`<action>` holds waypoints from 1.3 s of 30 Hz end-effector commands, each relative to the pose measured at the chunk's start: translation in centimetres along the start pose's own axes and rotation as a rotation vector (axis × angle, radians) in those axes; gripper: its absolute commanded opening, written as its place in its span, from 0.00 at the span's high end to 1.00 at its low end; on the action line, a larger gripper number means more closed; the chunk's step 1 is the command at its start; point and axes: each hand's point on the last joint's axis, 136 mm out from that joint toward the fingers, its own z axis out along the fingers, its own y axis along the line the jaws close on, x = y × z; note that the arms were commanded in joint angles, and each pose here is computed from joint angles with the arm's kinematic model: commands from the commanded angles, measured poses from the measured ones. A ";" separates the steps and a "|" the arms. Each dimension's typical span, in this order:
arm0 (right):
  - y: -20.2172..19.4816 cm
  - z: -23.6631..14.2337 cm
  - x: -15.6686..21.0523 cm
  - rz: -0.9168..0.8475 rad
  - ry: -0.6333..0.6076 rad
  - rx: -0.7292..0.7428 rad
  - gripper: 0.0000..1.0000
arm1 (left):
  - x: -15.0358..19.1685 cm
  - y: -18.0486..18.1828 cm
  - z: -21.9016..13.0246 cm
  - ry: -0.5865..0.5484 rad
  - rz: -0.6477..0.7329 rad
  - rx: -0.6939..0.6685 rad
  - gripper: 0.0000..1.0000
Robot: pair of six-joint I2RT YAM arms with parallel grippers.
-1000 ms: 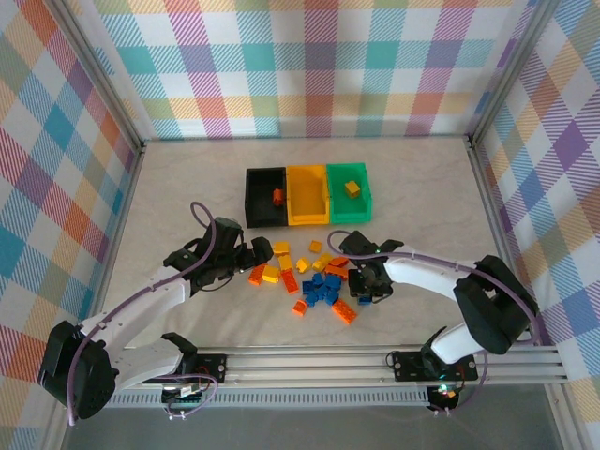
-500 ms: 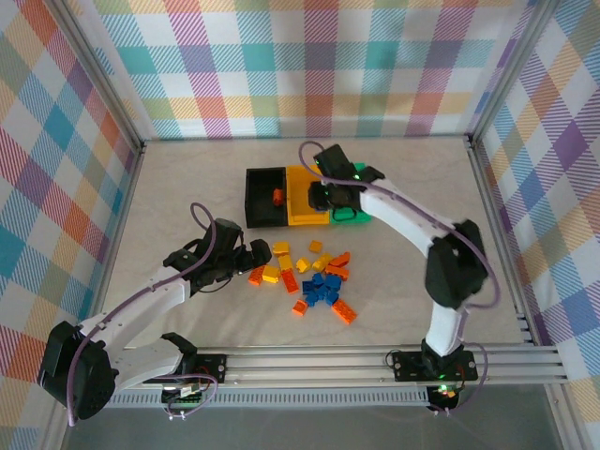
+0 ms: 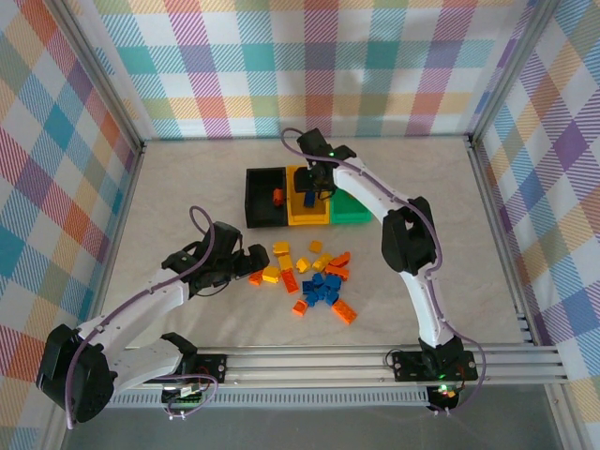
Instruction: Sort the legos into containers by color
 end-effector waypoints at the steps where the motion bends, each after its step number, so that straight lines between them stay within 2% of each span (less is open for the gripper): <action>1: 0.7 -3.4 -1.7 0.000 -0.059 -0.039 0.30 | 0.6 0.7 0.2 0.032 0.015 -0.019 0.01; 6: 0.7 -7.2 -0.8 0.021 -0.113 -0.096 0.27 | 1.0 0.4 1.0 0.072 0.063 -0.045 0.07; 9: 0.2 -8.6 1.5 0.045 -0.122 -0.124 0.26 | 1.5 0.9 2.2 0.106 0.097 -0.106 0.10; 13: -1.1 -9.5 4.6 0.074 -0.115 -0.126 0.25 | 2.7 2.0 3.7 0.161 0.129 -0.189 0.19; 17: -2.3 -10.1 6.6 0.089 -0.116 -0.112 0.25 | 3.9 2.2 4.2 0.189 0.182 -0.229 0.19; 23: -2.8 -10.6 7.3 0.111 -0.131 -0.116 0.25 | 5.5 2.9 5.0 0.241 0.224 -0.273 0.19; 28: -2.9 -10.7 7.4 0.118 -0.132 -0.119 0.25 | 4.6 3.4 6.0 0.208 0.241 -0.328 0.19; 35: -3.0 -11.2 7.5 0.119 -0.142 -0.120 0.25 | 1.5 2.1 7.6 0.137 0.222 -0.318 0.23; 39: -3.2 -11.6 7.6 0.120 -0.149 -0.120 0.25 | 1.2 2.1 8.5 0.151 0.238 -0.343 0.34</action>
